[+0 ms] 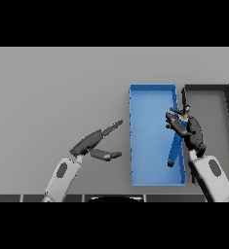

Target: Pick up the blue pipe and place it into the blue bin.

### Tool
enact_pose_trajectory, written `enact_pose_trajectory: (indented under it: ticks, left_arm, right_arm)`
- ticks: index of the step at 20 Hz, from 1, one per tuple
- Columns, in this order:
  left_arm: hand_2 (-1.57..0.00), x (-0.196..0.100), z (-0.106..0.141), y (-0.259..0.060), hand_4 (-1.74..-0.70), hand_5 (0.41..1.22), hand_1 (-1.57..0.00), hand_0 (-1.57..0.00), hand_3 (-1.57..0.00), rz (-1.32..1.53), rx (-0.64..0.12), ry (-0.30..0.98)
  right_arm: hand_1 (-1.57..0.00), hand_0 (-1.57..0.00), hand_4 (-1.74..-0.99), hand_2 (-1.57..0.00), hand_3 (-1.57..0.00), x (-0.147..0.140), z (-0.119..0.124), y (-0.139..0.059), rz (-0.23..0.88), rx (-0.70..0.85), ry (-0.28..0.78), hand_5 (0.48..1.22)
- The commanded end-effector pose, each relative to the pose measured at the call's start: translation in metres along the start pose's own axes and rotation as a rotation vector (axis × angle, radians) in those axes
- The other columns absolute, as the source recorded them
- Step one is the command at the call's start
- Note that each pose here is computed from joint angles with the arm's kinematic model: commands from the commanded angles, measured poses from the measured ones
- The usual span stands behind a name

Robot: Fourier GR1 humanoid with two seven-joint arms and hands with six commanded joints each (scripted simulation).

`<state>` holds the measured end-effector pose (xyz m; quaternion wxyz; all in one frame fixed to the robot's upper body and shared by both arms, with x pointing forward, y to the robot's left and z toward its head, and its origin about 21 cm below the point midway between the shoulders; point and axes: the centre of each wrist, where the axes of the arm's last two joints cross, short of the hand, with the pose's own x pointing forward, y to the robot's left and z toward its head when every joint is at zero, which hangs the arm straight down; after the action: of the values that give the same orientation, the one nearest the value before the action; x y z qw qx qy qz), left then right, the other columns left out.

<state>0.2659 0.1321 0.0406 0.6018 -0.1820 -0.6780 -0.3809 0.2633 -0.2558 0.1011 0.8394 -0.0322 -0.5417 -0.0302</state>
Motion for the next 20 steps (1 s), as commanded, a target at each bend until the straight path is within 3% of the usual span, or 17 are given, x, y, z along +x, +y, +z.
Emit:
enact_pose_trajectory:
  ticks: [1, 2, 3, 4, 7, 9, 11, 15, 17, 20]
  left_arm:
    - [0.0, 0.0008, -0.0019, -0.0016, -0.92, 0.484, 0.0, 0.0, 0.0, -0.001, -0.004, -0.001]
    - [0.0, 0.0003, -0.004, -0.004, -0.92, 0.486, 0.0, 0.0, 0.0, -0.002, -0.005, 0.0]
    - [0.0, 0.0009, -0.0026, -0.0021, -0.92, 0.489, 0.0, 0.0, 0.0, 0.0, -0.005, -0.014]
    - [0.0, 0.0002, -0.0021, -0.0032, -0.92, 0.491, 0.0, 0.0, 0.0, 0.003, -0.006, -0.009]
    - [0.0, 0.0013, -0.0028, -0.0045, -0.92, 0.493, 0.0, 0.0, 0.0, 0.005, -0.009, -0.006]
    - [0.0, 0.0015, -0.0045, -0.0044, -0.93, 0.494, 0.0, 0.0, 0.0, 0.004, -0.011, 0.005]
    - [0.0, -0.0005, -0.001, -0.0046, -0.92, 0.494, 0.0, 0.0, 0.0, 0.006, -0.007, -0.002]
    - [0.0, -0.0022, -0.0016, -0.0043, -0.93, 0.496, 0.0, 0.0, 0.0, 0.011, -0.005, 0.0]
    - [0.0, 0.0002, -0.0005, -0.0081, -0.93, 0.496, 0.0, 0.0, 0.0, 0.011, -0.009, -0.009]
    - [0.0, 0.0003, -0.0005, -0.0027, -0.93, 0.496, 0.0, 0.0, 0.0, 0.012, 0.002, 0.002]
  right_arm:
    - [-1.57, -1.57, -1.641, -1.57, -0.64, -0.0058, -0.0003, 0.0049, -0.01, -0.003, 0.042, 1.221]
    - [-1.57, -1.57, -1.661, -1.57, -0.51, -0.0059, -0.0021, 0.0032, -0.022, -0.015, 0.076, 1.221]
    - [-1.57, -1.57, -1.677, -1.57, -0.41, -0.0077, -0.0031, 0.0039, -0.042, -0.019, 0.12, 1.171]
    - [-1.57, -1.57, -1.626, -1.52, -0.45, -0.0083, -0.0035, 0.0017, -0.052, -0.028, 0.151, 1.161]
    - [-0.82, -0.87, -1.405, -0.79, -0.23, -0.009, -0.0047, 0.0045, -0.058, -0.035, 0.193, 1.137]
    - [-0.52, -0.55, -1.339, -0.5, -0.15, -0.0069, -0.0067, 0.0038, -0.009, -0.029, 0.201, 1.108]
    - [-0.34, -0.35, -1.279, -0.32, -0.09, -0.0089, -0.0089, 0.0028, 0.136, -0.023, 0.206, 1.01]
    - [-0.14, -0.14, -1.205, -0.13, -0.04, -0.008, -0.0085, 0.0037, 0.335, 0.033, 0.247, 0.837]
    - [-0.09, -0.09, -1.175, -0.08, -0.02, -0.0071, -0.0084, 0.0079, 0.408, 0.051, 0.267, 0.788]
    - [-0.04, -0.05, -1.125, -0.04, -0.01, -0.0073, -0.0077, 0.009, 0.426, 0.065, 0.275, 0.747]
